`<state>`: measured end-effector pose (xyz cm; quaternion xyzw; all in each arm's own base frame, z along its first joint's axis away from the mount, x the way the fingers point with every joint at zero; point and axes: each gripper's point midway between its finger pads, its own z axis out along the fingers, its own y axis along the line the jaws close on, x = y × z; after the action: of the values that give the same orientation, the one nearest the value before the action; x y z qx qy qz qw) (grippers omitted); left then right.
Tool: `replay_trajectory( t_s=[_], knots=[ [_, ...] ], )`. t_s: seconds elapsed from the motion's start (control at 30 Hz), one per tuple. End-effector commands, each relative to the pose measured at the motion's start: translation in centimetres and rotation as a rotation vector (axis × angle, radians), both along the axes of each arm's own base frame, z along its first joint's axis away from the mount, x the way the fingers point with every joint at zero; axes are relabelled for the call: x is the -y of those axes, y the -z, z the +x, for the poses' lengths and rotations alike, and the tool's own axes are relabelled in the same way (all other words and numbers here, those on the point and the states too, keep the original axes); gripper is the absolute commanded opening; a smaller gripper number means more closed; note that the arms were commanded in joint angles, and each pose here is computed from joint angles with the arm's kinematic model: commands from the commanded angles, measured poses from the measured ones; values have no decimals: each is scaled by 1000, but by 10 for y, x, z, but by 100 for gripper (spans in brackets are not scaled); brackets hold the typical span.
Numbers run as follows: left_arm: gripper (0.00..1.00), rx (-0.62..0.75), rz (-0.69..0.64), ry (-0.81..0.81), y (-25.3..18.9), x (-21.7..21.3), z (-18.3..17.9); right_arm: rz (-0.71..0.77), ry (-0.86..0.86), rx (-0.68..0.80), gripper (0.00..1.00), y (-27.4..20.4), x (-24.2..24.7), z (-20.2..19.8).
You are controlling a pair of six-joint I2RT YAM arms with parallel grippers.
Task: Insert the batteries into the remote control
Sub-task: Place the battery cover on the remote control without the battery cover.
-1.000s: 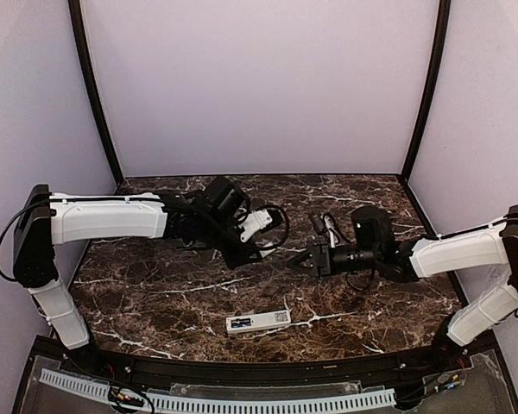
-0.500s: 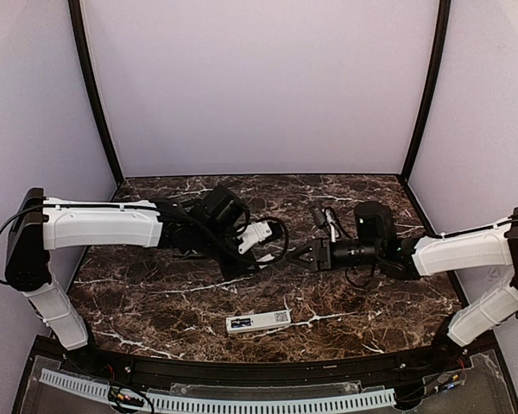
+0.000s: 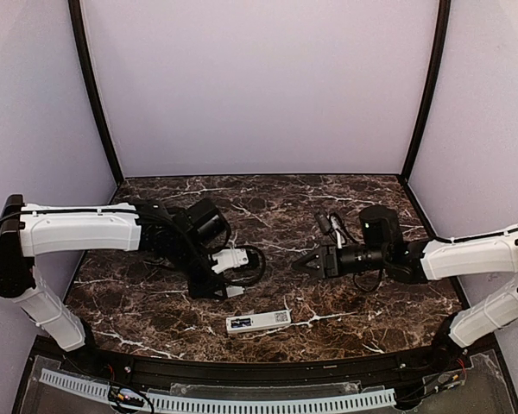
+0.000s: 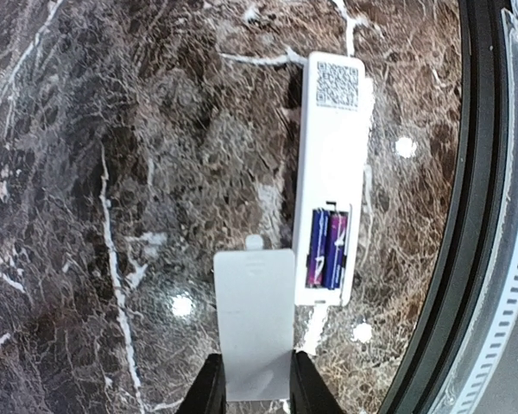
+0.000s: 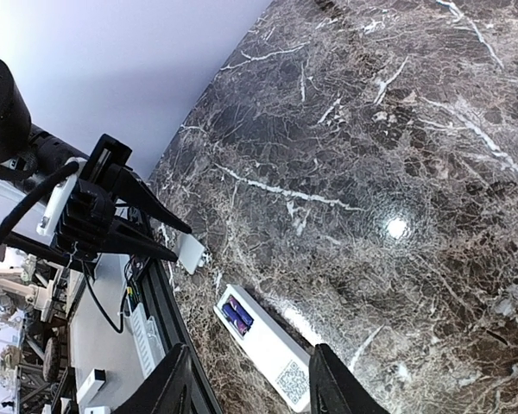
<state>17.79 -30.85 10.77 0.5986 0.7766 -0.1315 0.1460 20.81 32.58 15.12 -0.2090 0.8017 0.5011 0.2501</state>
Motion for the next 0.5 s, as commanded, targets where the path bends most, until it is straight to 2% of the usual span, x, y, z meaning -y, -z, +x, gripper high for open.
replay_trajectory(
  t_s=[0.0, 0.47],
  knots=[
    [19, -74, 77, 75, 7, -22, -28, -13, -21, -7, 45, 8, 3, -7],
    [18, -88, 183, 183, 37, -8, -45, -41, -37, -66, 44, 36, 7, -16]
  ],
)
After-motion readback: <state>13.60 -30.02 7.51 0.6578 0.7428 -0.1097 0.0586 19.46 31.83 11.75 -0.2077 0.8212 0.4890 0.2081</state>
